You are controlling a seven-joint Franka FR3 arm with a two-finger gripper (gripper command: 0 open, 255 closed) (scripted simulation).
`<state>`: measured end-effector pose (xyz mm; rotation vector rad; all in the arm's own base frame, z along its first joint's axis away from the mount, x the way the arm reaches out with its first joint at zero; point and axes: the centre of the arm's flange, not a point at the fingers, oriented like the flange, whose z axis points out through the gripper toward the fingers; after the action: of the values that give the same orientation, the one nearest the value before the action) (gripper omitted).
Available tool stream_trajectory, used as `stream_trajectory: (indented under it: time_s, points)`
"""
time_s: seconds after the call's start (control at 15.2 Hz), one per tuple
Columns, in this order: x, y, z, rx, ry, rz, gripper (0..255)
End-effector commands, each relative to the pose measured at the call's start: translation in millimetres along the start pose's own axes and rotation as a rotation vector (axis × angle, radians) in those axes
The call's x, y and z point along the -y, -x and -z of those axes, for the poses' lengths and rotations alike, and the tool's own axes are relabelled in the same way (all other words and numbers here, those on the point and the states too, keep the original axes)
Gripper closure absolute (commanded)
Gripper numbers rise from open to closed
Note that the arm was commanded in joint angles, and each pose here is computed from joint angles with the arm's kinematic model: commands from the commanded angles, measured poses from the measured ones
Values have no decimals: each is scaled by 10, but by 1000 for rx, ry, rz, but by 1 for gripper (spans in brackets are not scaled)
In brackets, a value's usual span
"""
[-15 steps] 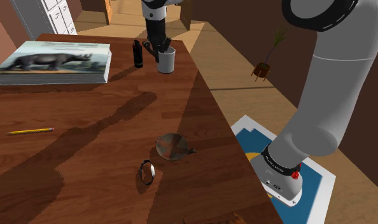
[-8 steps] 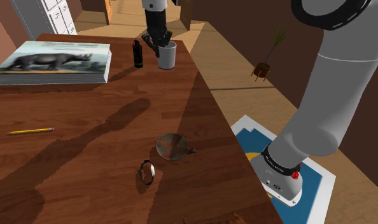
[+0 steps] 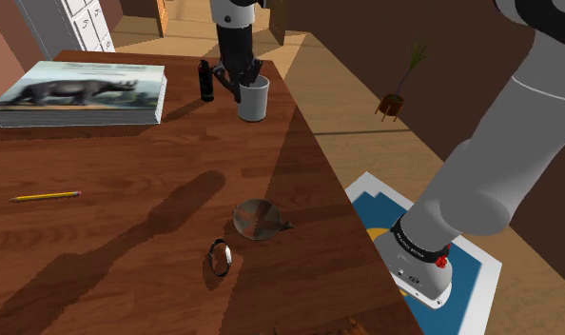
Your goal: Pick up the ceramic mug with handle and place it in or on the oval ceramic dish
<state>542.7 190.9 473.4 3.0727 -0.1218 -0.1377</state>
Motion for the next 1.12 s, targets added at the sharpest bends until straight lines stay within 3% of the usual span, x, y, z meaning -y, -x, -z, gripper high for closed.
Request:
stream_trajectory:
  time_s: [0.0,1.06]
  points:
    - [103,238,24,0,0,-1,255]
    - [1098,2100,55,0,0,-1,255]
